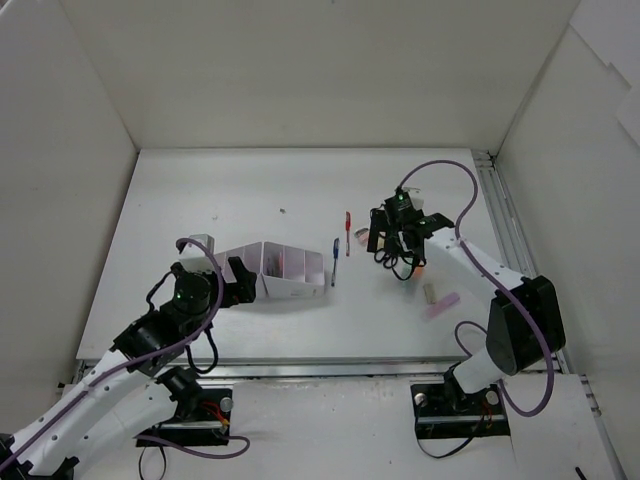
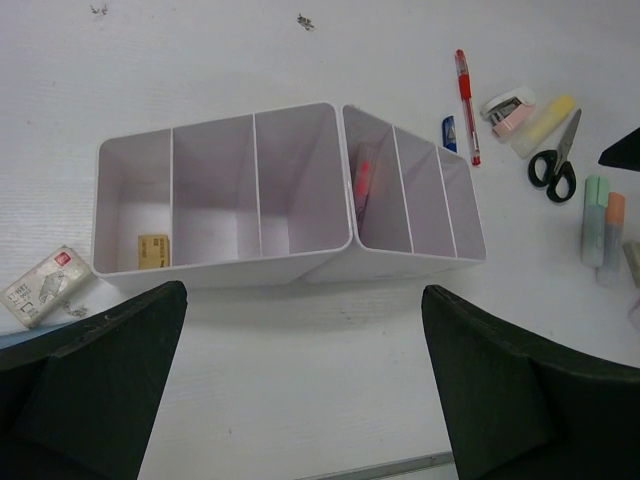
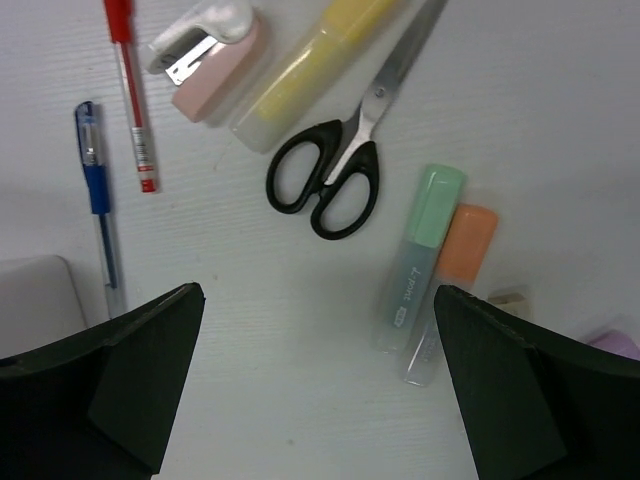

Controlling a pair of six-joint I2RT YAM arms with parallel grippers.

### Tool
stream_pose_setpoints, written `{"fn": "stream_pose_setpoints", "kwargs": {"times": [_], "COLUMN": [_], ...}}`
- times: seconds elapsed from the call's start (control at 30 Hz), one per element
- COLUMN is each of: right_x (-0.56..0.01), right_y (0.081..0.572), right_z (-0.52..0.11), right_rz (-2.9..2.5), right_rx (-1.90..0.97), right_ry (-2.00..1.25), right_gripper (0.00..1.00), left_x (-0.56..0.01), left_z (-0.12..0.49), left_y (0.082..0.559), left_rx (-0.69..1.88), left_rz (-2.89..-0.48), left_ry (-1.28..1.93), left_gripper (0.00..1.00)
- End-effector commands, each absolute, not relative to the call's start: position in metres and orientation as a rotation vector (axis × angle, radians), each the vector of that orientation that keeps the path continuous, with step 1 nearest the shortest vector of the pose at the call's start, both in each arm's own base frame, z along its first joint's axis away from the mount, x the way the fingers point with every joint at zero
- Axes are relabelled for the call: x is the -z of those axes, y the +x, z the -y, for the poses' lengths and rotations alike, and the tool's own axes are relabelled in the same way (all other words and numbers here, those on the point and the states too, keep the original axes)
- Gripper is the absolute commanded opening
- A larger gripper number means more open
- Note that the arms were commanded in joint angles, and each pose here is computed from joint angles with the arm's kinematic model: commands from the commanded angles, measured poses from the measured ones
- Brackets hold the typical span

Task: Sort the stationery into containers
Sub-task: Pick up the pen from the center of the board.

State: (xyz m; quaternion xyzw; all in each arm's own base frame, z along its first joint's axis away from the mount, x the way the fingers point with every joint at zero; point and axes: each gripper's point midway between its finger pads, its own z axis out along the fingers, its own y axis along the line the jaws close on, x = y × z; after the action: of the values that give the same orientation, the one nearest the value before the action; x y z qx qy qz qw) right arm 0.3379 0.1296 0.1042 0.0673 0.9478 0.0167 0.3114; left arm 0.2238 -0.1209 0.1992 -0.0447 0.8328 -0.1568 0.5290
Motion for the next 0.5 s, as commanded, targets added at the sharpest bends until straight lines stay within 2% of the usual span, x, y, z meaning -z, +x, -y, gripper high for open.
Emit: {"fn": "stream_pose_setpoints", "kwargs": {"times": [0.0, 0.47], "right_x": [-0.1, -0.056], "right_y": [0.335, 0.298], "right_z": [-0.116, -0.063], "right_rz": [-2.501, -2.615], "right_rx": [-0.051, -0.001], "right_ry": [0.264, 0.454], "right_gripper": [0.98, 0.97], "left_x": [-0.208, -0.21], "left_z": [0.123, 0.135], "left_y": [0.234, 0.26], "left_rx": [0.364, 0.379], "left_rz": [-1.946, -1.945], "left_ry": [-0.108, -0.059], "left_gripper": [0.99, 1.0]}}
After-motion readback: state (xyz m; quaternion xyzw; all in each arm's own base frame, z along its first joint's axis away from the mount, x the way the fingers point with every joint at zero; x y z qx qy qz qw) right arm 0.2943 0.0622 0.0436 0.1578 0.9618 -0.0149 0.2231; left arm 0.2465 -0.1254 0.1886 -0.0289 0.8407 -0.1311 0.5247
